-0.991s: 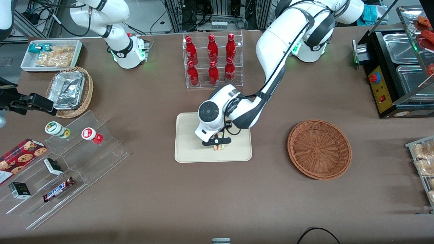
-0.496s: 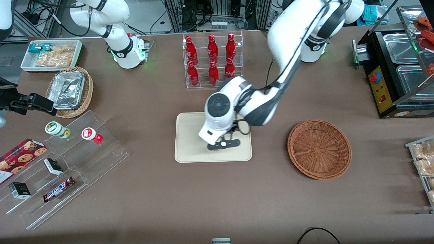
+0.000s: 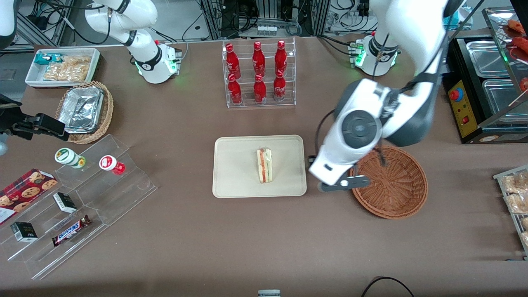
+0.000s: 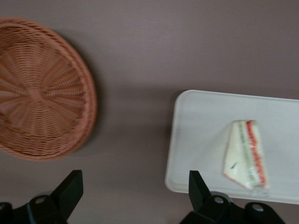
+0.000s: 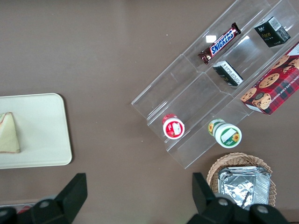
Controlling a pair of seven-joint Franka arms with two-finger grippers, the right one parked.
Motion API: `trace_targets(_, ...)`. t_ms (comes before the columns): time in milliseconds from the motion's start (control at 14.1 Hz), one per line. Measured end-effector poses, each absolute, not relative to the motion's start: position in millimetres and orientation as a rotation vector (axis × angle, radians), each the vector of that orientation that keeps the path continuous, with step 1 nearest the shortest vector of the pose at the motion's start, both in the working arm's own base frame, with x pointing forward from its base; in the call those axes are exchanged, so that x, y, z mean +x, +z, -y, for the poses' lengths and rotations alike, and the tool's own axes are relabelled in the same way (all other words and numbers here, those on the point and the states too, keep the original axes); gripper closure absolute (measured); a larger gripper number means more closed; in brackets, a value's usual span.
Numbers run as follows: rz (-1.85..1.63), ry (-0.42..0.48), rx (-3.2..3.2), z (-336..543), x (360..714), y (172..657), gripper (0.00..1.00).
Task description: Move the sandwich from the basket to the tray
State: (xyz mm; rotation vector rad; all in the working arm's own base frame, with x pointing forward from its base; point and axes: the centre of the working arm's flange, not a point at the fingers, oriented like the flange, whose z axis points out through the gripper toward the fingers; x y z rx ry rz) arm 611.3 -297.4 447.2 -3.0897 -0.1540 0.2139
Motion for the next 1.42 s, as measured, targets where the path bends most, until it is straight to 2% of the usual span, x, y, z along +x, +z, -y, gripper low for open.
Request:
trace_targets(425, 0.106, 0.275, -3.074, 143.5, 577.7, 518.5, 0.0)
trace_targets(566, 0.151, 0.223, -3.085, 108.8, 567.0, 551.5, 0.0)
trace_targets(850, 0.203, 0.137, -3.097, 87.6, 559.0, 583.9, 0.0)
trace_targets(1204, 0.157, 0.132, -3.104, 75.0, 560.9, 586.1, 0.0)
trace_targets(1416, 0.158, 0.099, -3.11, 72.5, 562.0, 598.0, 0.0)
